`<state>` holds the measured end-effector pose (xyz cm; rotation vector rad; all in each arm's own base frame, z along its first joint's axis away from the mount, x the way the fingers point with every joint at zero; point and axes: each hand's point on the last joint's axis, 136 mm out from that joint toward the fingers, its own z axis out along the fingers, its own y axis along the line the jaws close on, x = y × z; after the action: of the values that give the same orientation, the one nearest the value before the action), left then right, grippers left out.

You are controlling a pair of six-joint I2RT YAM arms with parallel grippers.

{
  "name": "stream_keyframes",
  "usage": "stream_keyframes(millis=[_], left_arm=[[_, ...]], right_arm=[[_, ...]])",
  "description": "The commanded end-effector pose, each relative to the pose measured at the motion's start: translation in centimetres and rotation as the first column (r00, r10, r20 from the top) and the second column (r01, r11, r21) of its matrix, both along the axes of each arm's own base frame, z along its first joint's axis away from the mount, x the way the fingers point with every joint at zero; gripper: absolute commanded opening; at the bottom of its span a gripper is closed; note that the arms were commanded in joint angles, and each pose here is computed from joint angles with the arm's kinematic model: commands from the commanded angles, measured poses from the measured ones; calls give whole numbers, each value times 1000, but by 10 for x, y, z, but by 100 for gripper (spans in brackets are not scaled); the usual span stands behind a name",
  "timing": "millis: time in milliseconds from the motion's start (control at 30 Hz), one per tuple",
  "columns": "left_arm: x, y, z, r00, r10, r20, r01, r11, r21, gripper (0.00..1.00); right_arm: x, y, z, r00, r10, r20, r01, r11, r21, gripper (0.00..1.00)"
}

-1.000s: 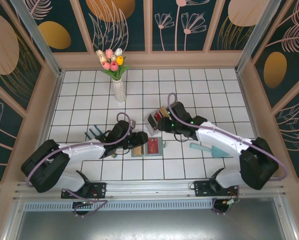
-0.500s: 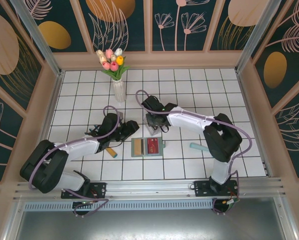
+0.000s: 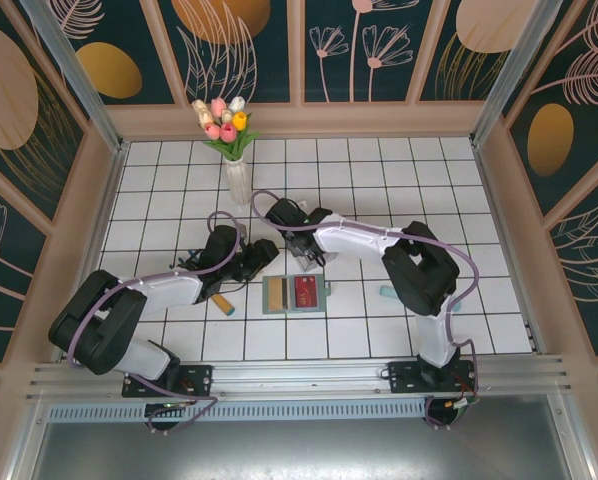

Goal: Put the credit cards into the card holder

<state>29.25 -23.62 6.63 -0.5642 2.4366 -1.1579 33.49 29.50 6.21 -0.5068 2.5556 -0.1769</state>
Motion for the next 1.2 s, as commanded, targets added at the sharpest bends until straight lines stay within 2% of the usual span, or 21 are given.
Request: stream_keyframes(millis=[0,433,767,967,1100,1167], left_arm=[[8,-6,13,999,-2,32,4,999,-40,60],[7,-7,12,1000,-12,29,14,999,-43,60],[5,-8,11,1000,-18,23,19,999,-46,60],[5,-8,13,999,-22,25,23,998,-50,60],[4,-8,11,999,-25,22,26,998,-48,60],[3,-8,11,999,-26,23,27,998,-48,60]], right_arm=[[4,-15,7,999,-26,37,30,995,-95,44],[4,-17,27,996,-19,85,27,995,-99,26],[3,-23,37,994,-25,108,36,994,-101,25],[1,-21,35,996,-16,92,24,996,-85,14],[-1,-19,36,996,-15,85,20,998,-62,11],[-2,-17,35,997,-9,75,13,999,-47,5]])
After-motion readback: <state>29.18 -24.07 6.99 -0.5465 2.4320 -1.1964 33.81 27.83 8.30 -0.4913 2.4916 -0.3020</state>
